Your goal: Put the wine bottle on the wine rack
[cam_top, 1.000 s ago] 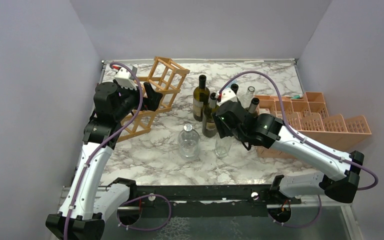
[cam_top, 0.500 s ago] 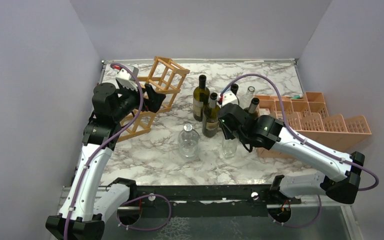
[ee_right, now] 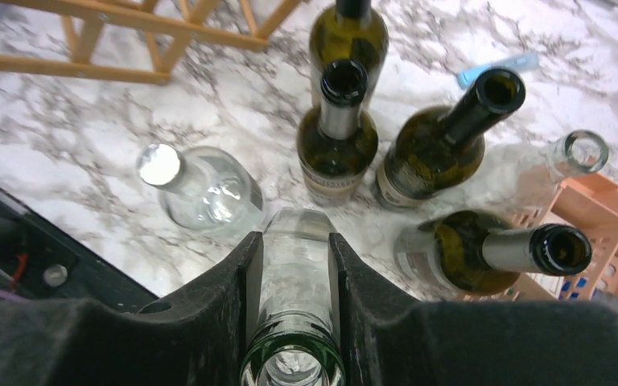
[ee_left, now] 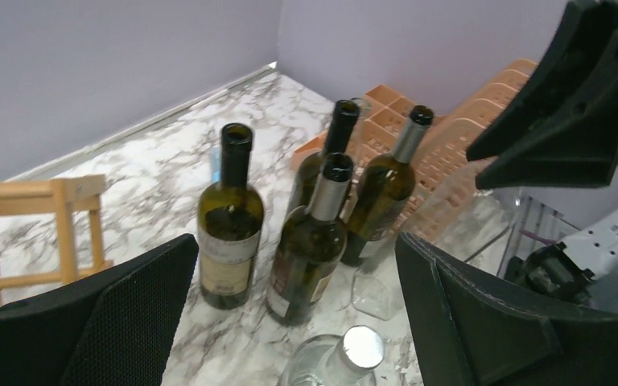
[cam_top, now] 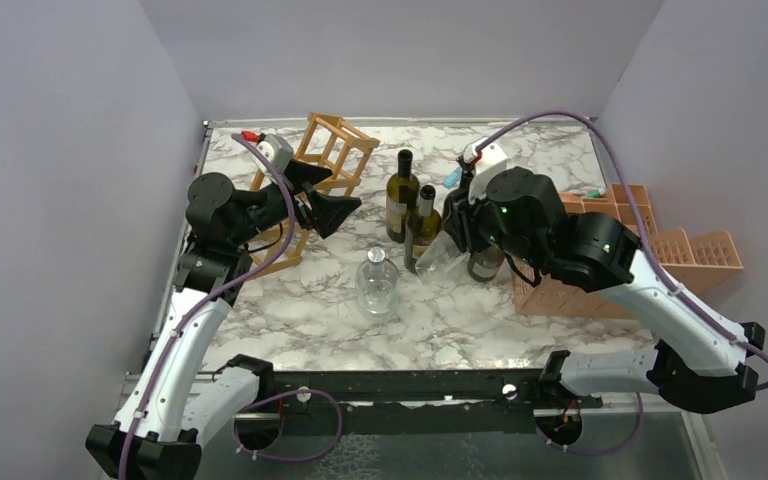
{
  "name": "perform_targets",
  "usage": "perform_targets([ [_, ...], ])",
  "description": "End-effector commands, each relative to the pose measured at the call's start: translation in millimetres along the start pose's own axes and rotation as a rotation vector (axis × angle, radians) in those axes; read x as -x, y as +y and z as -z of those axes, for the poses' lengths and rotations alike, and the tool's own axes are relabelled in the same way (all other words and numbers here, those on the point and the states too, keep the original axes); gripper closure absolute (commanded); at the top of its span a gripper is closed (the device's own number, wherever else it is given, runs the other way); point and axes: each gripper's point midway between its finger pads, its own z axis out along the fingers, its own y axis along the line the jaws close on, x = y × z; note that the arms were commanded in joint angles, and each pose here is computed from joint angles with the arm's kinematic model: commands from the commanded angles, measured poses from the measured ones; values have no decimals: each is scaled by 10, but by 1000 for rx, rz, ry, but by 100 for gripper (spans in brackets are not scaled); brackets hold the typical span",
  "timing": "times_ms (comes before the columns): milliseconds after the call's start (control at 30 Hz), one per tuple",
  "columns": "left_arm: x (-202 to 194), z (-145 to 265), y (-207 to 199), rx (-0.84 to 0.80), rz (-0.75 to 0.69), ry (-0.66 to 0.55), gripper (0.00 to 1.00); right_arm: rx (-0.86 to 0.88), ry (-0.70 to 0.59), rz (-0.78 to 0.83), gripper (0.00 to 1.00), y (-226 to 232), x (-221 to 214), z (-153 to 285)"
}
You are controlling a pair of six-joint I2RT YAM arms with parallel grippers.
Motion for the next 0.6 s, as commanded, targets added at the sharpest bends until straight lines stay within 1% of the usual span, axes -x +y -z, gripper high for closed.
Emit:
perform_targets([
  [0, 119, -72, -397, -165, -56, -72, 1, 91, -98, -11, 99, 83, 375, 285],
  [133, -20, -222, -613, -234, -39, -55, 1, 108, -116, -15, 99, 104, 502, 358],
  [333, -261, -402, -984, -371, -79, -20, 1, 204, -142, -13, 99, 238, 619, 494],
  [433, -441, -463, -1225, -475, -115, 18, 1, 289, -135, 19, 99, 363, 625, 572],
  [567, -659, -379, -1472, -647, -147, 69, 1, 363, -103, 67, 99, 473, 574, 630],
])
